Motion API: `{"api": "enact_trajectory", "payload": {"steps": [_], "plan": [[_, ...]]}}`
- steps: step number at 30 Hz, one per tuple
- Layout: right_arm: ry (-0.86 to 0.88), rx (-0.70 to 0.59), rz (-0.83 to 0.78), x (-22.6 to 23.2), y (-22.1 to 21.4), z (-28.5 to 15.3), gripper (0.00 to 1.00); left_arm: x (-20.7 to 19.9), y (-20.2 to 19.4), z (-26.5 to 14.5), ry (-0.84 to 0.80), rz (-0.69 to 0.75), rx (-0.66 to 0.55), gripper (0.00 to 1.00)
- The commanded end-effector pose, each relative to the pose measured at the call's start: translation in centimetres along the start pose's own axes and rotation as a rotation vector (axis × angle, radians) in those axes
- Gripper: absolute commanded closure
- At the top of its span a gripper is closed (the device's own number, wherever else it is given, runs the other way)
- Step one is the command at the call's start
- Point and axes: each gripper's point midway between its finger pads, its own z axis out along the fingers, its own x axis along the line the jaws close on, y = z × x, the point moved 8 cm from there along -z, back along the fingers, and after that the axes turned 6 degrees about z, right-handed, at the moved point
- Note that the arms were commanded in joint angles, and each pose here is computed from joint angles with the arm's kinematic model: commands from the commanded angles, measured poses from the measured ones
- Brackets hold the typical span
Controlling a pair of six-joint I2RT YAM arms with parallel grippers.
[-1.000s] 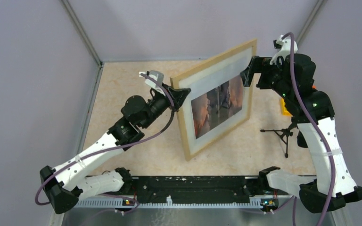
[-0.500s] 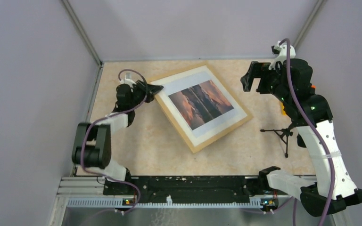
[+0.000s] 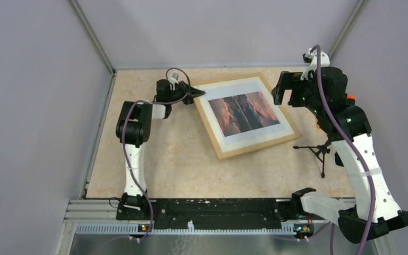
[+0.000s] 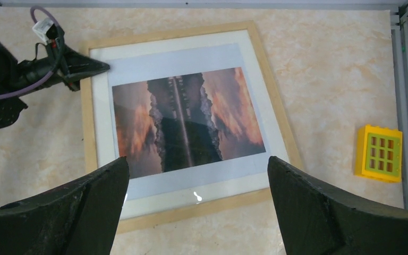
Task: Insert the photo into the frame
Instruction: Turn over the photo frame at the center of the board, then reset both arms
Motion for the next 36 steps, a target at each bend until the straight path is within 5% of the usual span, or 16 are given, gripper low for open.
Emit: {"api": "enact_trajectory", "payload": {"steps": [1, 4, 9, 11, 16, 25, 30, 36], "plan": [[-0.004, 0.0, -0.011, 0.0, 0.0, 0.3, 0.01, -1.4, 1.6, 4.4, 0.031, 0.1, 0.015, 0.96], [0.008, 0.022, -0.011, 0.1, -0.1, 0.1, 0.01, -0.6, 3.1, 5.8, 0.179, 0.113, -0.016, 0.67], [0.015, 0.067, -0.001, 0.2, -0.4, -0.8, 0.01, -3.7, 7.4, 2.9, 0.688, 0.418, -0.08, 0.15], [0.004, 0.068, 0.008, 0.1, -0.2, -1.3, 0.01, -5.9, 7.7, -0.1, 0.782, 0.484, -0.118, 0.07], [0.042, 0.028, 0.044, 0.7, 1.1, -3.4, 0.01, -17.0, 4.9, -8.0, 0.84, 0.821, -0.338, 0.02], [0.237, -0.181, 0.003, 1.9, 4.7, -11.3, 0.01, -38.8, -10.9, -18.0, -0.012, 1.292, -0.424, 0.02], [0.29, -0.333, -0.009, 1.7, 5.4, -15.1, 0.01, -42.6, -14.3, -23.6, -0.293, 1.326, -0.545, 0.02], [0.246, -0.536, 0.017, 0.2, 5.2, -19.3, 0.01, -43.8, -15.0, -27.7, -0.285, 1.342, -0.67, 0.01]]}}
